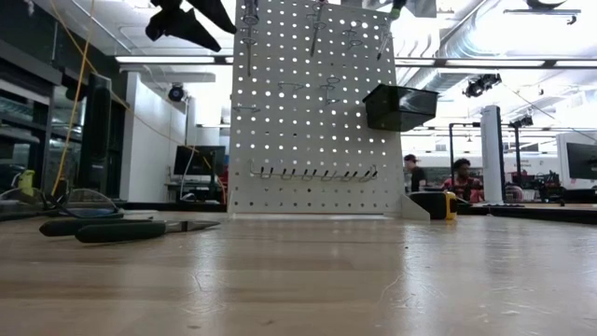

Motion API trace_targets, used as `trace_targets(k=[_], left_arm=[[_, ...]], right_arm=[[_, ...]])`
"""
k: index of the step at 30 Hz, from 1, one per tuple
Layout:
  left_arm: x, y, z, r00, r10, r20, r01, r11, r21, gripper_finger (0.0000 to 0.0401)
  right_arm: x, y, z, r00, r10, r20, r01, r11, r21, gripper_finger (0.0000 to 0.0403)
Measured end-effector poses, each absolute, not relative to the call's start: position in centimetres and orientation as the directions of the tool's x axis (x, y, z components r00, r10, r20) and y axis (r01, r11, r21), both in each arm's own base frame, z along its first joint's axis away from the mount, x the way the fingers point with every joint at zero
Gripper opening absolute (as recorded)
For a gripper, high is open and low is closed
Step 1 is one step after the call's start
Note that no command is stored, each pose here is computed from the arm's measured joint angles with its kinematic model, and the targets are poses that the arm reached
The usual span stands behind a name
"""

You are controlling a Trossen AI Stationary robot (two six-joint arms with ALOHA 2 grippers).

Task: Hang tools onto peg board
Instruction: Hang the blue screwdriver on the peg board

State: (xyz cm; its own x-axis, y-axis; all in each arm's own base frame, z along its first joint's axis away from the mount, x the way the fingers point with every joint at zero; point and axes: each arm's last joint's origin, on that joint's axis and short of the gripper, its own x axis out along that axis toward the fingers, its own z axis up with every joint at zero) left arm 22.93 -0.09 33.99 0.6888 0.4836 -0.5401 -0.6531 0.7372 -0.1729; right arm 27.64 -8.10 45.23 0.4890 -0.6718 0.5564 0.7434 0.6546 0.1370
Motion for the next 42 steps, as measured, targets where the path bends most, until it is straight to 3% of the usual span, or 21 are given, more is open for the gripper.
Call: trace_targets(k=[12, 42], left_arm=[[22.8, -0.1, 33.8, 0.677, 0.486, -0.552, -0.658, 0.735, -0.161, 0.0209], [22.8, 0.0, 33.8, 0.666, 0.509, -0.545, -0.673, 0.725, -0.146, 0.0209]], right_arm=[[29.2, -9.9, 42.9, 0.393, -0.724, 0.566, 0.792, 0.579, 0.191, 0.0079], [31.4, -11.0, 40.4, 0.469, -0.752, 0.463, 0.815, 0.570, 0.099, 0.0079]])
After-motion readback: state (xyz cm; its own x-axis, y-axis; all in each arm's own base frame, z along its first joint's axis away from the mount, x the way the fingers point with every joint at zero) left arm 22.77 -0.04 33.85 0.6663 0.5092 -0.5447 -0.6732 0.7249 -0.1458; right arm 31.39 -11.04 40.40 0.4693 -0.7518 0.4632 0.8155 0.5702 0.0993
